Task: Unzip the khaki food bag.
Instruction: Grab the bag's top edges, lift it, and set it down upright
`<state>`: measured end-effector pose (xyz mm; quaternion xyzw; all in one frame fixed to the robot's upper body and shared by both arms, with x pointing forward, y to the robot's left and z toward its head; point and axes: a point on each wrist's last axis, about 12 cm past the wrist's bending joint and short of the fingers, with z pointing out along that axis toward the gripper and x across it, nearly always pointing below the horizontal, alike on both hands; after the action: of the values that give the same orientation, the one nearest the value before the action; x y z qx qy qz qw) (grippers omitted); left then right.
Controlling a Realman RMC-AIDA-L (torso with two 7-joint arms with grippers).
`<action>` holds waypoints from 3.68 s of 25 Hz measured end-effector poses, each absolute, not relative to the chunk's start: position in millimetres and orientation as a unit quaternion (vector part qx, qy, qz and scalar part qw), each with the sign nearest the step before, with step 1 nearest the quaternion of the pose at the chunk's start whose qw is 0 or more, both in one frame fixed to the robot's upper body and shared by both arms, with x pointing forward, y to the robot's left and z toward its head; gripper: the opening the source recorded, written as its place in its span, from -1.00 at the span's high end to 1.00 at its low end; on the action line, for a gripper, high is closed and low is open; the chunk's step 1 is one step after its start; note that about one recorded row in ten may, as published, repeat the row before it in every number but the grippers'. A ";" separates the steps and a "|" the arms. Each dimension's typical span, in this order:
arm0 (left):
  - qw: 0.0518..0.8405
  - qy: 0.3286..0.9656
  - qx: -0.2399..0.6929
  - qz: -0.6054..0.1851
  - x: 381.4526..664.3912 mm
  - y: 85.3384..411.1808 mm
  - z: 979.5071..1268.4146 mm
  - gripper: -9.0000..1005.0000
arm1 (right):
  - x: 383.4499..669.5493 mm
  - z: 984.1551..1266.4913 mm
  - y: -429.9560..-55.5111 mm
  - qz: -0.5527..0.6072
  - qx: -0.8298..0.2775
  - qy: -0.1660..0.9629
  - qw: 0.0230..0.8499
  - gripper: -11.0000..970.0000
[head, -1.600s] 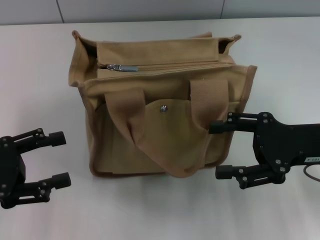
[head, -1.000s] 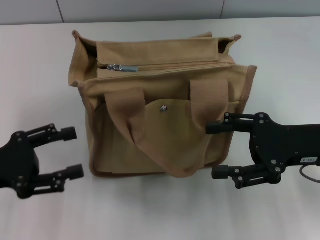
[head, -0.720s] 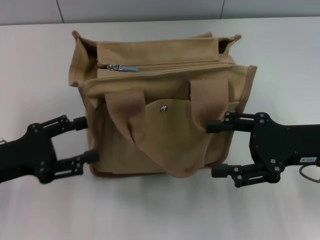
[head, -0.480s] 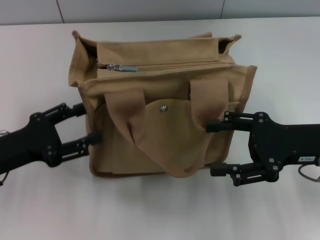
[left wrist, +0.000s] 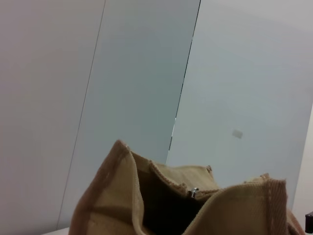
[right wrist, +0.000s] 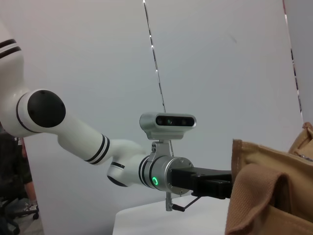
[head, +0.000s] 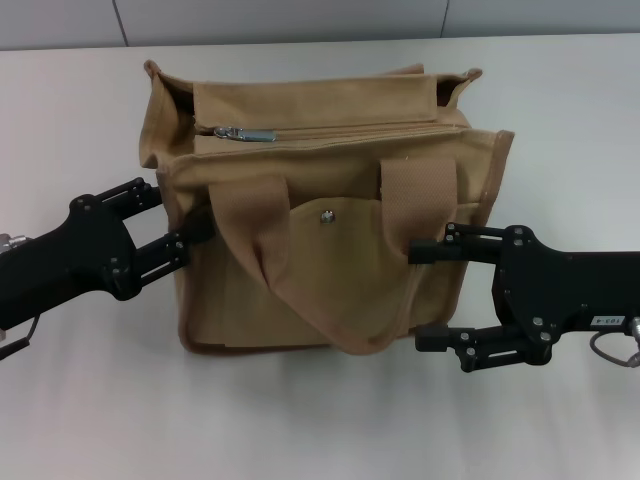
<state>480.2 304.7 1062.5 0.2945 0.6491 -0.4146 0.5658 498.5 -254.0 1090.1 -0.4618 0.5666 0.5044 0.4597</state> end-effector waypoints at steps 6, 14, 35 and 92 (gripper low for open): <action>0.568 0.649 0.295 -0.411 480.5 304.8 1062.2 0.03 | 498.2 1089.6 -254.3 0.504 -0.461 0.568 0.460 -0.74; 0.569 0.652 0.291 -0.409 479.3 305.8 1060.7 0.50 | 499.3 1088.4 -254.4 0.500 -0.457 0.572 0.462 -0.74; 0.749 0.593 0.138 -0.261 522.3 366.9 1107.8 0.80 | 493.0 1074.7 -259.0 0.498 -0.358 0.583 0.533 -0.74; 0.692 0.545 0.318 -0.351 481.3 201.6 1040.8 0.69 | 476.1 1032.5 -150.1 0.123 -0.276 0.583 0.754 -0.73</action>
<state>481.3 201.6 1040.8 0.3180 0.5451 -0.3505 0.6920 476.1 -150.1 1032.5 -0.2759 0.5829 0.1231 0.7543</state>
